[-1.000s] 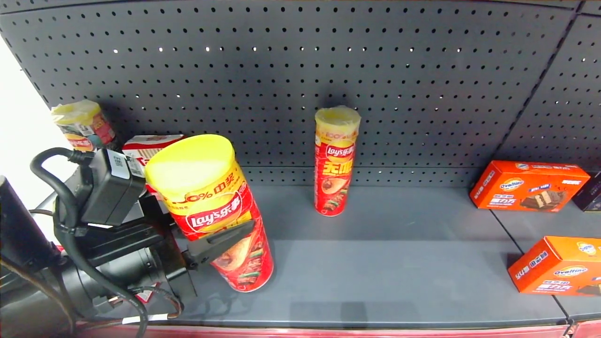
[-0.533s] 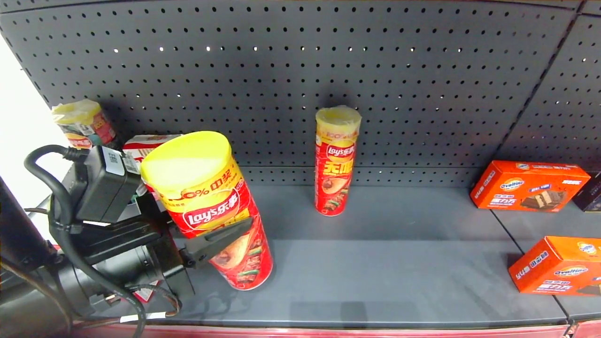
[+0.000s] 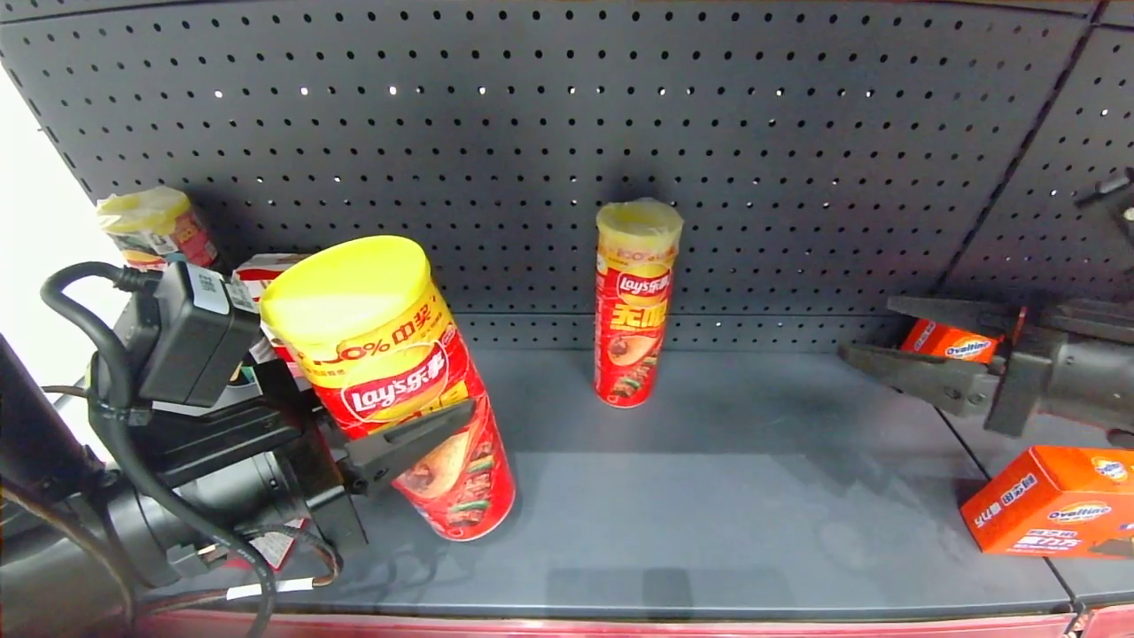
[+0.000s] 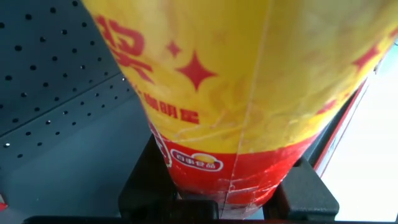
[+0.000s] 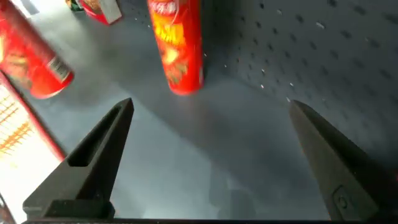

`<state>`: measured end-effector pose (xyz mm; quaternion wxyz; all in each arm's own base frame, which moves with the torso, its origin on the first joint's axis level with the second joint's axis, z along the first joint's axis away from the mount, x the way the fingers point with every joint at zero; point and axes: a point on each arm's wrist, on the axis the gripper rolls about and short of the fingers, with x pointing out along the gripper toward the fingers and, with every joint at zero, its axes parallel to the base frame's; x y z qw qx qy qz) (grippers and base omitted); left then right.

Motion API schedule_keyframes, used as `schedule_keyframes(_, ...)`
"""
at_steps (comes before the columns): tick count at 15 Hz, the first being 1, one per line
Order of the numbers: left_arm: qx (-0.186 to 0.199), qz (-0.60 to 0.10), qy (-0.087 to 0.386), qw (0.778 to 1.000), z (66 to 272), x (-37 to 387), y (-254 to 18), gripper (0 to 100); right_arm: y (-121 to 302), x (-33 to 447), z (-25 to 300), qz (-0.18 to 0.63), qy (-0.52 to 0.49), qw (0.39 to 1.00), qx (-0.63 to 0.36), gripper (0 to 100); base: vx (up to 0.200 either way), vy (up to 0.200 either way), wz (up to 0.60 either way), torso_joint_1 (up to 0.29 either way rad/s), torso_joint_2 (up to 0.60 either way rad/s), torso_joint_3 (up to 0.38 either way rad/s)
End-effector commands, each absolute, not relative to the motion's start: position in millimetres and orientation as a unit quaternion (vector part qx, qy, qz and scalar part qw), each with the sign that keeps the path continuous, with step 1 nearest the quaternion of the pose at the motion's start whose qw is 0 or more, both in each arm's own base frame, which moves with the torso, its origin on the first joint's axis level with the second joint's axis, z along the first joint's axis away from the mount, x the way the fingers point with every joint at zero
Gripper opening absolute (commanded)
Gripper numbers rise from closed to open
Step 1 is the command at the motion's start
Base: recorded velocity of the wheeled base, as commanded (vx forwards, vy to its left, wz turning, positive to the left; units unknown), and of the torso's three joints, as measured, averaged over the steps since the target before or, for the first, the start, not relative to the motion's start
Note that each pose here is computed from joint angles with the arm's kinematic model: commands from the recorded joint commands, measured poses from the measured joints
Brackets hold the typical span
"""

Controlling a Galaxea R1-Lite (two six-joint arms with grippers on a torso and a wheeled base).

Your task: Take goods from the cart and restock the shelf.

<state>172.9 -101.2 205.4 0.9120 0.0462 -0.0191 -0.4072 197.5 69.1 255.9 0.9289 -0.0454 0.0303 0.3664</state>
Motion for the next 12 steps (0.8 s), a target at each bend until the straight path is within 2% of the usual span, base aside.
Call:
schedule_keyframes(1,0.046,-0.404,-0.018,0.913,205,174,-100,0,92,248,247,0.398,0.050,0.915,-0.051,100,0.000,0.000,0.00,0.000,0.00,0.000)
schedule_keyframes(8,0.046,-0.397,-0.012,0.916,202,175,-97,0,113,260,235,0.545,0.040,0.835,-0.065,100,0.000,0.000,0.00,0.000,0.00,0.000)
schedule_keyframes(12,0.046,-0.397,-0.014,0.916,204,177,-98,0,121,280,225,0.570,0.014,0.819,-0.071,100,0.000,0.000,0.00,0.000,0.00,0.000)
